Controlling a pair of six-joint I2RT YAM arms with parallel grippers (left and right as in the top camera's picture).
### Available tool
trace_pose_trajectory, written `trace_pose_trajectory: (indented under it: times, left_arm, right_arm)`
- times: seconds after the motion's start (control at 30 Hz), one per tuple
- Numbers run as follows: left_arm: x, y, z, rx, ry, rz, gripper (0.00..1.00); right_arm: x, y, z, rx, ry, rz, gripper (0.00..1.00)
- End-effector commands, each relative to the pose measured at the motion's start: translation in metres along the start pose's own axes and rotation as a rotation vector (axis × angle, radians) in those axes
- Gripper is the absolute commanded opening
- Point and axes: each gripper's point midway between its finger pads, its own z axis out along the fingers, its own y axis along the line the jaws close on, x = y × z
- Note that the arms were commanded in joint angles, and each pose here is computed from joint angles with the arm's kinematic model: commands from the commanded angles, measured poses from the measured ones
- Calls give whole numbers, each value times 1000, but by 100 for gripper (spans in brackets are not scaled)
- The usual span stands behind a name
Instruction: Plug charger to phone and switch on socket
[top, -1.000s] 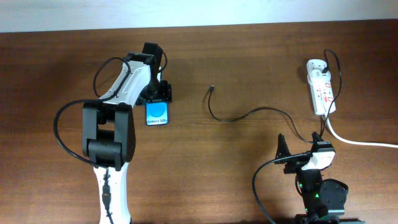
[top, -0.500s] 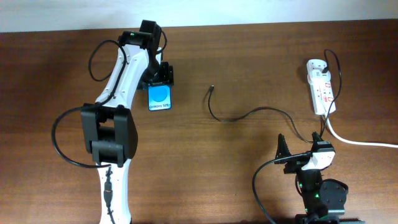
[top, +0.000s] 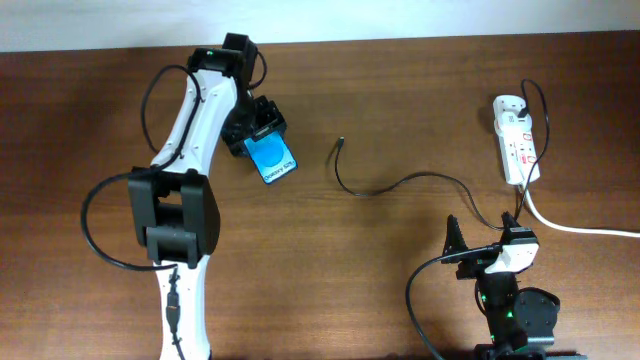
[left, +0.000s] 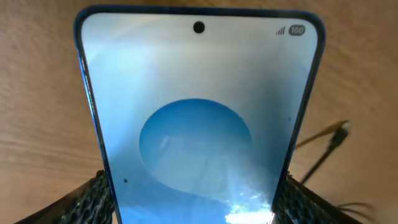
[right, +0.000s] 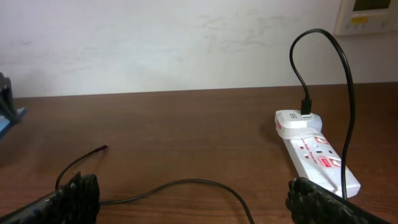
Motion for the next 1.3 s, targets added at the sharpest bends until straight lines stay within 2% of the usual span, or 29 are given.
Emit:
trace_pose_trajectory:
  times: [0.0, 0.1, 0.2, 0.33, 0.4, 0.47, 0.53, 0.7, 0.77, 0.87, 1.03, 1.17, 1.27]
  left_arm:
    - [2, -20, -22, 209, 111, -157, 0]
    - [-1, -23, -36, 348, 199, -203, 0]
    - [0, -24, -52, 464, 291, -249, 0]
    - [5, -16, -52, 439, 316, -278, 0]
    - [6, -5, -47, 360, 318, -374, 0]
    - [6, 4, -43, 304, 304, -418, 0]
    - [5, 16, -39, 240, 277, -425, 0]
    - [4, 18, -38, 225, 266, -424, 0]
    - [5, 18, -38, 225, 267, -424, 0]
    - [5, 18, -38, 224, 267, -423, 0]
    - [3, 18, -37, 222, 256, -421, 0]
    - [19, 11, -44, 232, 371, -595, 0]
    - [37, -5, -54, 284, 498, -660, 0]
  right_arm:
    - [0, 0, 0, 0, -6, 4, 98]
    - [-4, 3, 0, -16, -15, 23, 99]
    - [-24, 12, -4, -63, -40, 89, 99]
    - [-46, 28, 6, -138, 63, 102, 99]
    - [-57, 36, 20, -181, 136, 115, 99]
    - [-63, 43, 40, -212, 277, 147, 98]
    - [-68, 50, 65, -233, 496, 193, 98]
    - [-77, 51, 115, -202, 892, 301, 99]
    - [-64, 50, 130, -199, 953, 329, 98]
    - [-48, 56, 145, -246, 980, 362, 98]
    - [-42, 61, 149, -274, 996, 390, 99]
    - [-45, 75, 150, -289, 999, 455, 99]
    - [-49, 100, 154, -317, 991, 478, 99]
